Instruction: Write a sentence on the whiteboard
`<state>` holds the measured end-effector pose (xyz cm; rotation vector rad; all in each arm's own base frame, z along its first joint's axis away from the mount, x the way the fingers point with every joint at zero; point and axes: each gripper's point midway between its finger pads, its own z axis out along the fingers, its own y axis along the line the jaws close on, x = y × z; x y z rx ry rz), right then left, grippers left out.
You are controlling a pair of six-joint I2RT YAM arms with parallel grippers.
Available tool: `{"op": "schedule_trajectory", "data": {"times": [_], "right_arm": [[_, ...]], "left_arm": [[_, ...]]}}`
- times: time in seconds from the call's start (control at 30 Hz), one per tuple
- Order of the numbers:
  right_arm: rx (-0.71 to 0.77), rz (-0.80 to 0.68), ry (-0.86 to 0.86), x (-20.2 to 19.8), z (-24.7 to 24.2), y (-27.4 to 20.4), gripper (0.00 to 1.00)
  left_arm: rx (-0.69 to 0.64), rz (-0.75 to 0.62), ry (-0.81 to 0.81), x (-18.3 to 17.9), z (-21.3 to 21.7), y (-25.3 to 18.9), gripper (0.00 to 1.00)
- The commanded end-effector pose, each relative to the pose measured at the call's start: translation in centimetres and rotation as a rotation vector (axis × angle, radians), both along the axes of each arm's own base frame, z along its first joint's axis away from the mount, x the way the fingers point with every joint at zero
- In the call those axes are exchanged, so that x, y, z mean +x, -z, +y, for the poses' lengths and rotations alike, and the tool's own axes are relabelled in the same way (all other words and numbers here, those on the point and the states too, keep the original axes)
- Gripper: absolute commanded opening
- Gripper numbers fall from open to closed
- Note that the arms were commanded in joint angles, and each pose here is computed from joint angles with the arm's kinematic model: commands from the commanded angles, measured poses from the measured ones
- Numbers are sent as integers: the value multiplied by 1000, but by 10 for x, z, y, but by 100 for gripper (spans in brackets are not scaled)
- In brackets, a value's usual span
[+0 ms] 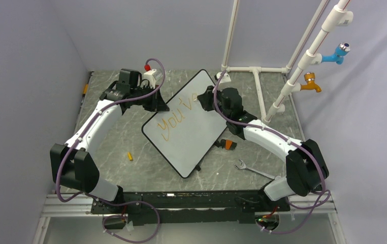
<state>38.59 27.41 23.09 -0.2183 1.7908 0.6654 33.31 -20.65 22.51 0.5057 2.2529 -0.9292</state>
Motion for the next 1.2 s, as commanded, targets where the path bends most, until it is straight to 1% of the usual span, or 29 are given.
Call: {"op": "schedule_trajectory", "data": {"times": [0.0, 0.47, 1.0, 1.17], "right_arm": [[-30, 22, 28, -4, -7, 12, 0], [-75, 12, 95, 5, -21, 16, 0], [-67, -46, 125, 27, -20, -12, 0], [-70, -65, 128, 28, -20, -23, 0]], "left_arm": [[110, -122, 14, 6, 11, 2, 0], [111, -116, 17, 6, 11, 4, 0], [112, -116, 17, 7, 10, 4, 0], [113, -115, 15, 7, 11, 4, 0]]}}
